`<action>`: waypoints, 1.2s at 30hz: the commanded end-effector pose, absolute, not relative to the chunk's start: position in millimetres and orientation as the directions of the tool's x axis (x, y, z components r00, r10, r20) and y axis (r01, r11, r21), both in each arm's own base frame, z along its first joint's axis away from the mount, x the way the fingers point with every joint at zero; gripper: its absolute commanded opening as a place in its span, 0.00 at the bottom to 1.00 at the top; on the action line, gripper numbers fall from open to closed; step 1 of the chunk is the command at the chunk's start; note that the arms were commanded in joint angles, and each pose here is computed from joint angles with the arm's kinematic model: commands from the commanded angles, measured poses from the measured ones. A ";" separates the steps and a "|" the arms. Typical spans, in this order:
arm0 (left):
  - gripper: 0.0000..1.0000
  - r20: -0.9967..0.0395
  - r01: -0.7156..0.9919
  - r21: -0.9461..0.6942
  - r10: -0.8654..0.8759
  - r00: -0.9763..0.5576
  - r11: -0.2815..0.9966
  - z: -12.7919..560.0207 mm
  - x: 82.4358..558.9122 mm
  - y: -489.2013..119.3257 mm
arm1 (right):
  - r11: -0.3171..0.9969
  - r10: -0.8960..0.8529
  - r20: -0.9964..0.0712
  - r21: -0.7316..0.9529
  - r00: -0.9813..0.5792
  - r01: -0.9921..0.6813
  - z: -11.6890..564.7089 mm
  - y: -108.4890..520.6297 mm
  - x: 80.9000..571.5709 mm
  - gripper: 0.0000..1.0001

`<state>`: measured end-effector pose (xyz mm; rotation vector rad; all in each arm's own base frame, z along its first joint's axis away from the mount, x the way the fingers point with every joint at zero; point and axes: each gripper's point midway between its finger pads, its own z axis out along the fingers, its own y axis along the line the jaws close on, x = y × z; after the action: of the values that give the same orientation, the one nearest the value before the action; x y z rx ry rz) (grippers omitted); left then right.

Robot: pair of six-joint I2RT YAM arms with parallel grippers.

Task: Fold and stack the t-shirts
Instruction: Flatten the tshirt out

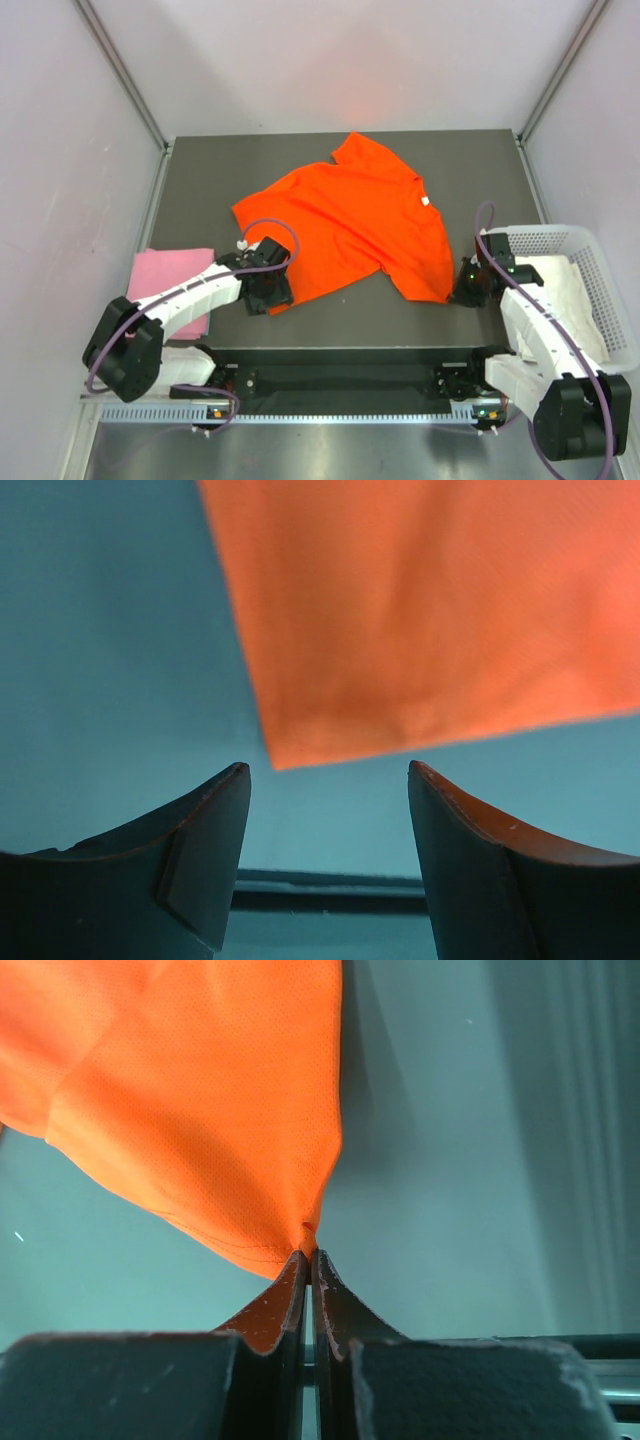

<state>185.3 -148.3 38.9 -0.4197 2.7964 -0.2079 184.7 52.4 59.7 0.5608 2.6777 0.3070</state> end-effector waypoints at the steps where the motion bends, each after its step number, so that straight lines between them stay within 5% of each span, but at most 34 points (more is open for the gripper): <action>1: 0.69 -0.325 -0.347 -0.108 -0.363 -0.873 0.931 27.8 195.1 -133.4 | 0.910 0.395 -0.391 0.289 -0.831 0.297 81.3 51.5 193.8 0.01; 7: 0.54 -0.361 -0.324 -0.110 -0.342 -0.868 0.940 18.9 207.4 -135.7 | 0.912 0.387 -0.389 0.291 -0.836 0.287 83.5 52.2 190.1 0.01; 12: 0.00 -0.331 -0.322 -0.068 -0.326 -0.886 0.944 13.4 199.5 -130.9 | 0.918 0.374 -0.378 0.279 -0.847 0.282 88.3 51.4 185.5 0.01; 18: 0.00 -0.417 -0.355 -0.014 -0.329 -0.848 0.935 55.1 196.1 -104.1 | 0.924 0.339 -0.312 0.288 -0.888 0.252 95.2 59.8 160.2 0.01; 25: 0.00 -0.389 -0.350 -0.025 -0.331 -0.860 0.937 85.0 177.1 -97.6 | 0.920 0.294 -0.218 0.327 -0.930 0.215 111.8 78.1 120.8 0.03; 29: 0.48 -0.357 -0.334 -0.043 -0.327 -0.875 0.942 100.6 164.2 -97.3 | 0.943 0.229 -0.198 0.289 -0.953 0.166 123.5 73.1 111.0 0.29; 31: 0.65 -0.378 -0.315 -0.091 -0.325 -0.867 0.945 115.5 166.3 -101.0 | 0.950 0.197 -0.226 0.284 -0.954 0.129 136.8 73.3 121.7 0.42; 33: 0.73 -0.426 -0.276 -0.139 -0.309 -0.850 0.951 135.3 175.1 -105.8 | 0.956 0.187 -0.223 0.267 -0.957 0.125 142.5 74.0 139.5 0.52; 36: 0.74 -0.529 -0.216 -0.180 -0.279 -0.801 0.960 168.8 203.9 -114.7 | 0.965 0.163 -0.357 0.253 -0.920 0.073 162.2 77.1 203.2 0.58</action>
<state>179.2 -107.3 126.2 -0.4234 2.6522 -0.0799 147.7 74.6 141.0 0.2729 2.8665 0.3630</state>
